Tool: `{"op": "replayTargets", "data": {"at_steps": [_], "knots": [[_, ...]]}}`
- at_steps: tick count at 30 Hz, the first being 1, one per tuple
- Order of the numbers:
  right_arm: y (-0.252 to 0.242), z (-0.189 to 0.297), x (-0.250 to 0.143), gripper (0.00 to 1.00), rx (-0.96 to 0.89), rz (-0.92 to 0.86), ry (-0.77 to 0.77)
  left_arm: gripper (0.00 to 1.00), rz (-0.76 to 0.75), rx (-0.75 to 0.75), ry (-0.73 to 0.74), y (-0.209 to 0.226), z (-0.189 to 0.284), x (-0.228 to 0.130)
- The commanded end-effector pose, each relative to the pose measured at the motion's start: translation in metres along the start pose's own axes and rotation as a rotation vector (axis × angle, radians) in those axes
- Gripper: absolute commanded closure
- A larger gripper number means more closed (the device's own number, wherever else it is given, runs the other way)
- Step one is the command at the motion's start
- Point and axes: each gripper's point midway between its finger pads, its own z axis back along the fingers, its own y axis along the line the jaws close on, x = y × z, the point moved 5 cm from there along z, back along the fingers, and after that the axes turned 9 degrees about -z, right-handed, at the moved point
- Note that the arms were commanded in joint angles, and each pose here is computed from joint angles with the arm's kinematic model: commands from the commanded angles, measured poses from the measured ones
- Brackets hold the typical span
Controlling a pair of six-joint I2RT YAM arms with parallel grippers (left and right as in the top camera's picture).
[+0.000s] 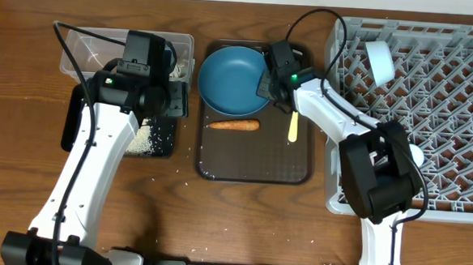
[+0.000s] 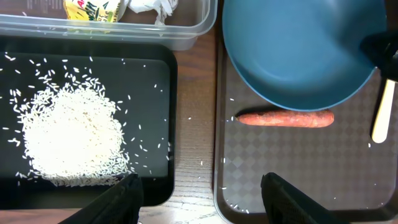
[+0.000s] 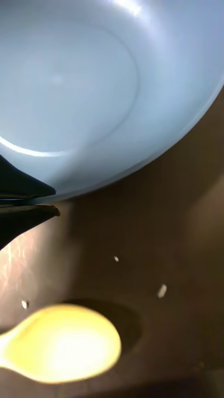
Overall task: Sort waste into correct bins and load items into the dishwasher rack
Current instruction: 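Carry teal bowl into dish rack and stand it on edge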
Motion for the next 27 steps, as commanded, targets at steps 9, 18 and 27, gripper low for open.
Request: {"op": "replayTargets", "data": {"at_steps": [9,18,27], "knots": [[-0.033,0.174,0.123,0.99,-0.019,0.022,-0.432,0.34,-0.020,0.006,0.010,0.001,-0.005,-0.001],[-0.153,0.360,0.150,0.99,-0.581,-0.262,-0.981,0.31,-0.021,0.005,-0.004,0.001,-0.005,0.002],[-0.231,0.421,0.149,0.99,-1.323,-0.321,-1.097,0.31,-0.018,0.003,-0.030,0.000,-0.005,0.007]]}}
